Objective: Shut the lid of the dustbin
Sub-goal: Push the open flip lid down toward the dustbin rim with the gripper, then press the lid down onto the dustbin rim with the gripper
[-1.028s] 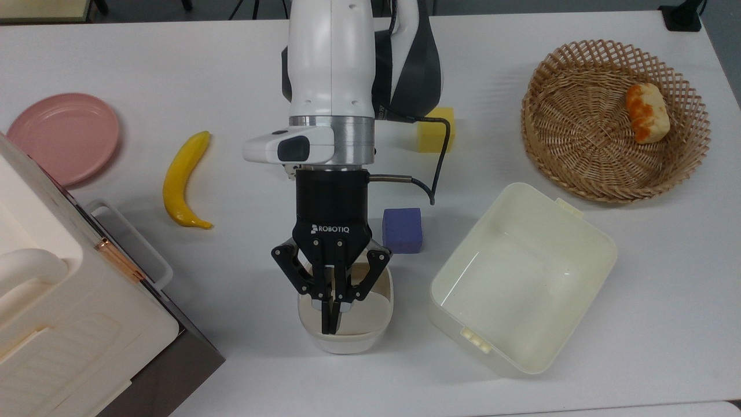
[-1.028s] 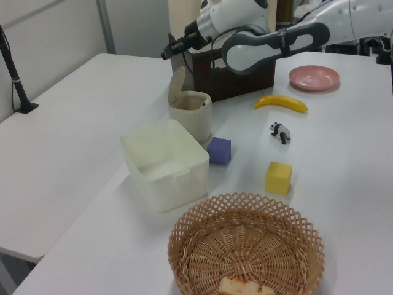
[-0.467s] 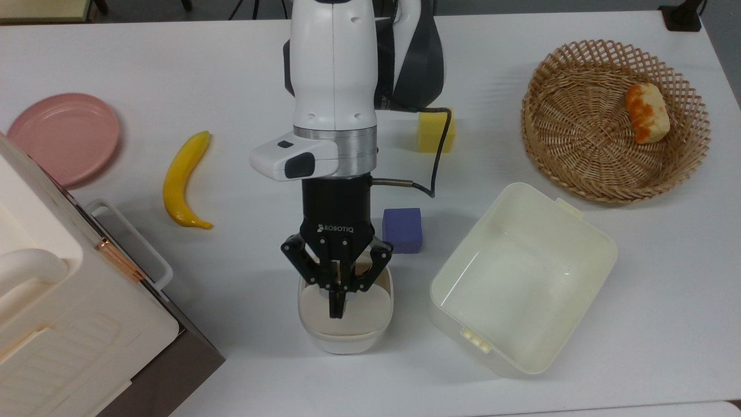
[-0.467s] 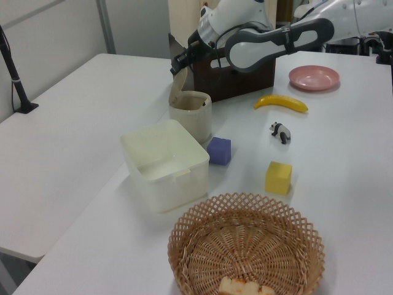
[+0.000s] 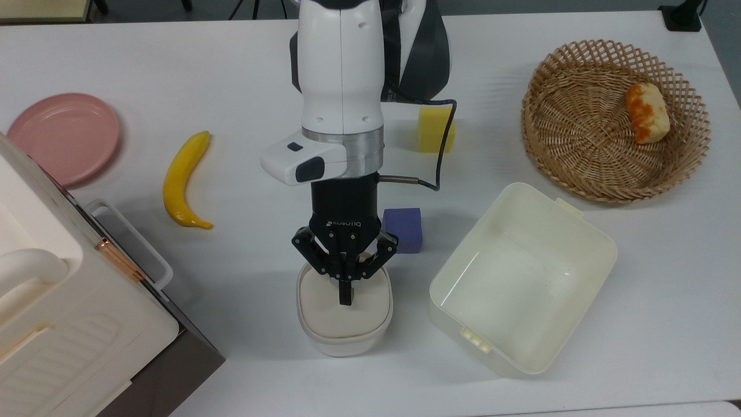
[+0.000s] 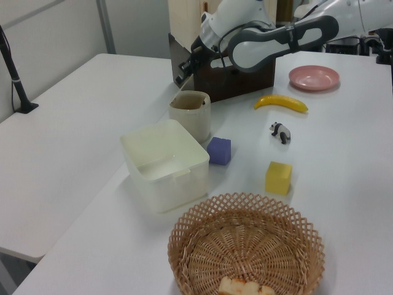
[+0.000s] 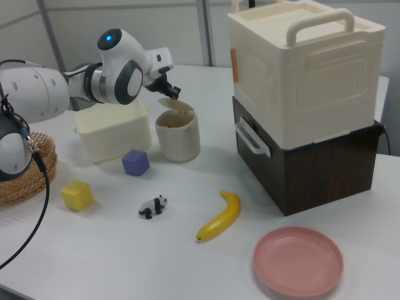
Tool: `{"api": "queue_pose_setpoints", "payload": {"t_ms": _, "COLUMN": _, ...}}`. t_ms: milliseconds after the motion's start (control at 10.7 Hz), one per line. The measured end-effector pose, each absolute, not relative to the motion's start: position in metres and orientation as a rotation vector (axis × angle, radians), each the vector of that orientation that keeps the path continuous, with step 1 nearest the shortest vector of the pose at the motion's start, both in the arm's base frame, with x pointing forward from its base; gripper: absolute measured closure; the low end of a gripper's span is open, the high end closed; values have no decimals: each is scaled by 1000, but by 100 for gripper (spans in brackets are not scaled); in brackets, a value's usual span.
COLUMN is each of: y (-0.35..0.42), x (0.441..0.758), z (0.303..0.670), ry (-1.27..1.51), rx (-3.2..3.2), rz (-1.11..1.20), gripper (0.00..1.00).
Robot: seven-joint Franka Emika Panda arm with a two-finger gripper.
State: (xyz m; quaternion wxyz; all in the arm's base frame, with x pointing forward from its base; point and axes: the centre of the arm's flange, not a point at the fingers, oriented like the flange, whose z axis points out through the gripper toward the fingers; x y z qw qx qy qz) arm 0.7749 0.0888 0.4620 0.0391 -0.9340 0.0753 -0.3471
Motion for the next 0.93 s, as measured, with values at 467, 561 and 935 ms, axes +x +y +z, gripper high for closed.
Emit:
{"api": "queue_pose_setpoints", "payload": {"t_ms": 467, "y": 105, "x": 766, "z": 425, "ry": 183, "rx": -2904, "rz": -960, "gripper": 99}}
{"api": "queue_pose_setpoints", "payload": {"t_ms": 561, "y": 106, "x": 765, "z": 419, "ry": 182, "rx": -2909, "rz": -945, "gripper": 99}}
{"api": "queue_pose_setpoints", "payload": {"t_ms": 935, "y": 111, "x": 763, "z": 417, "ry": 139, "rx": -2931, "rz": -946, "gripper": 99}}
